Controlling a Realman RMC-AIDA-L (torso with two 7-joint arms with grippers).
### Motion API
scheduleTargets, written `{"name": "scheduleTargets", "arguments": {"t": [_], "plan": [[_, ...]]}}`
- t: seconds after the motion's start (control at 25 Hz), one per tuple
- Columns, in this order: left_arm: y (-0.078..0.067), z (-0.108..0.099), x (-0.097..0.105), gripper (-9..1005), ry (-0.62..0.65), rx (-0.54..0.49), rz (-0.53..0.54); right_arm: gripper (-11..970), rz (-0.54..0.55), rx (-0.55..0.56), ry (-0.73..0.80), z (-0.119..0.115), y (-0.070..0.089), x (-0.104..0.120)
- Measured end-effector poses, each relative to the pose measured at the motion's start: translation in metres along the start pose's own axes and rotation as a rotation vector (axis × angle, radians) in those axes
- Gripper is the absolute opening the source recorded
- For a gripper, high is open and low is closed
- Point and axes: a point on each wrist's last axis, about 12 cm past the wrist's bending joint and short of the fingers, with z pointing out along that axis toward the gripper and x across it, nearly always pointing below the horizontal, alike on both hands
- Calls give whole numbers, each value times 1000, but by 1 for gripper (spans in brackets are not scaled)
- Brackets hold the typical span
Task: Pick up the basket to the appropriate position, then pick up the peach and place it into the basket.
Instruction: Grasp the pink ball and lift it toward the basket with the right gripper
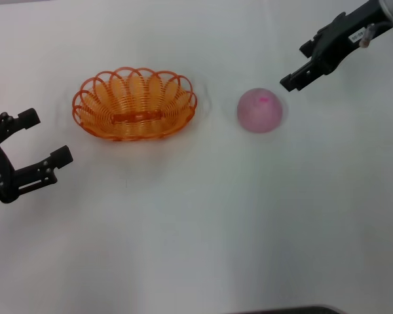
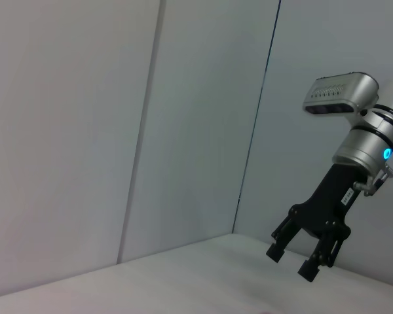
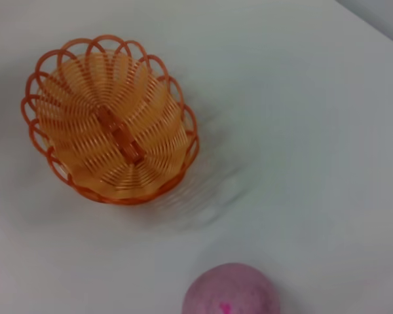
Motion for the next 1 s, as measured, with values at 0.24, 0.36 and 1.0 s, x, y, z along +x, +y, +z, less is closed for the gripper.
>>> {"name": "scheduleTargets", "arguments": {"t": [0.24, 0.36, 1.0], "plan": [[0, 1, 2, 939, 13, -1, -5, 898, -6, -10, 18, 20, 3, -1], [0, 1, 2, 939, 19, 2, -6, 898, -6, -6, 23, 29, 3, -1], [1, 2, 4, 938, 23, -3, -11, 898, -37, -22, 71, 65, 11, -6]]}}
